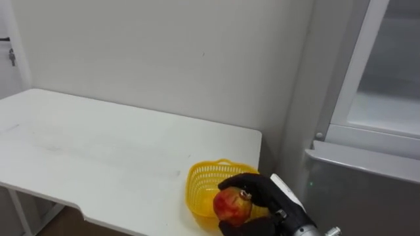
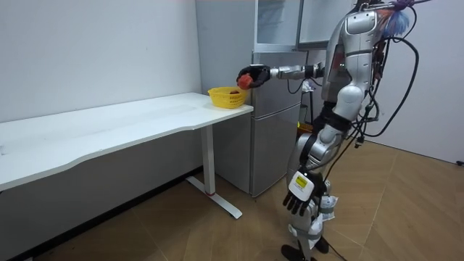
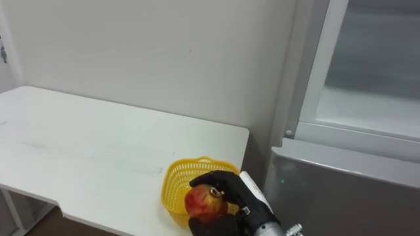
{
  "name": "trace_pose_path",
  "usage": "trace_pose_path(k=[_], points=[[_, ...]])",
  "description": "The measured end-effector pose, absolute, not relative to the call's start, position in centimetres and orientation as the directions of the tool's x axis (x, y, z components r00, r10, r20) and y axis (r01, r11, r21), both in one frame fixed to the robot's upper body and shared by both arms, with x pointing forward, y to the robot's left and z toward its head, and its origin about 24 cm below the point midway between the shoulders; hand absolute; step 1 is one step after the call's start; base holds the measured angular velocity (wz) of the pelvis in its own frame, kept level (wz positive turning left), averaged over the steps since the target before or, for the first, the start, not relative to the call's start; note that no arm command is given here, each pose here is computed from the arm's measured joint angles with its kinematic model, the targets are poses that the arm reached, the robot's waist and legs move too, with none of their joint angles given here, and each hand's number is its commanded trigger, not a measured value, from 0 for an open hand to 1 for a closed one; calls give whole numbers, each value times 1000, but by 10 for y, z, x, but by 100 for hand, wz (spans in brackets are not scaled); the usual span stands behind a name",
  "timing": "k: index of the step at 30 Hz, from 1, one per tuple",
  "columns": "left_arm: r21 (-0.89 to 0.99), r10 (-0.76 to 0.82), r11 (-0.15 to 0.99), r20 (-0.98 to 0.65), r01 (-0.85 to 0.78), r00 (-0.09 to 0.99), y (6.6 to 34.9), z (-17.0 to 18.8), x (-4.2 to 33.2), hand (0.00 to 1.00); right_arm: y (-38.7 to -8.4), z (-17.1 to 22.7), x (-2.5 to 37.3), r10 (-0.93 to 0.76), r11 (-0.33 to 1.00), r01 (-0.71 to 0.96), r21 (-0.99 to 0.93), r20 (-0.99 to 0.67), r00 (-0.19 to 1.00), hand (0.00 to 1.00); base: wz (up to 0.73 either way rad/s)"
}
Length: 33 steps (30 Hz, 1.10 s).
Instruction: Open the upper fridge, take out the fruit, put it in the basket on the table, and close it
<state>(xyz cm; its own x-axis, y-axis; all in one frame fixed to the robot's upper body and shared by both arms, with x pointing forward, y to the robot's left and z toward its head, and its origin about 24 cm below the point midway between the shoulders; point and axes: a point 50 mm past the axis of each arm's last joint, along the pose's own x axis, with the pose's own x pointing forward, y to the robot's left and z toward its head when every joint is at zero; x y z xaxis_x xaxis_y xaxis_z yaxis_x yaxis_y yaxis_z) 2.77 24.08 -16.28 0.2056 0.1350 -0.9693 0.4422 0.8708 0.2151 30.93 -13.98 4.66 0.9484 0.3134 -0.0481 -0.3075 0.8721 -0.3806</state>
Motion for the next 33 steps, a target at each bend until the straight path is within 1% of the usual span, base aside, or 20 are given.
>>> trace_pose_path(k=[10,17,20,25,30,31,32,33], points=[[216,130,883,-966,416,225,243,-161,31,0,-144,59,317,247,911,-227,-345,15,969,100,7],[216,138,893,-966,395,217,245,-160,29,0,-143,77,322,247,917,-204,-343,86,965,100,0],[213,148,903,-970,374,193,247,-161,24,0,-141,83,322,254,914,-202,-351,109,961,100,0],[214,156,905,-971,367,181,248,-161,23,0,-143,81,322,244,912,-193,-361,103,964,100,1],[218,162,905,-971,366,178,249,-161,26,0,-148,64,322,224,902,-197,-384,27,974,100,5],[218,162,905,-971,367,177,249,-161,26,0,-149,61,322,221,904,-199,-378,15,975,87,4],[216,161,904,-971,369,174,248,-161,25,0,-151,55,322,211,911,-201,-361,-12,977,4,4],[215,161,903,-972,373,170,248,-161,24,0,-152,51,322,202,915,-200,-350,-33,979,0,4]])
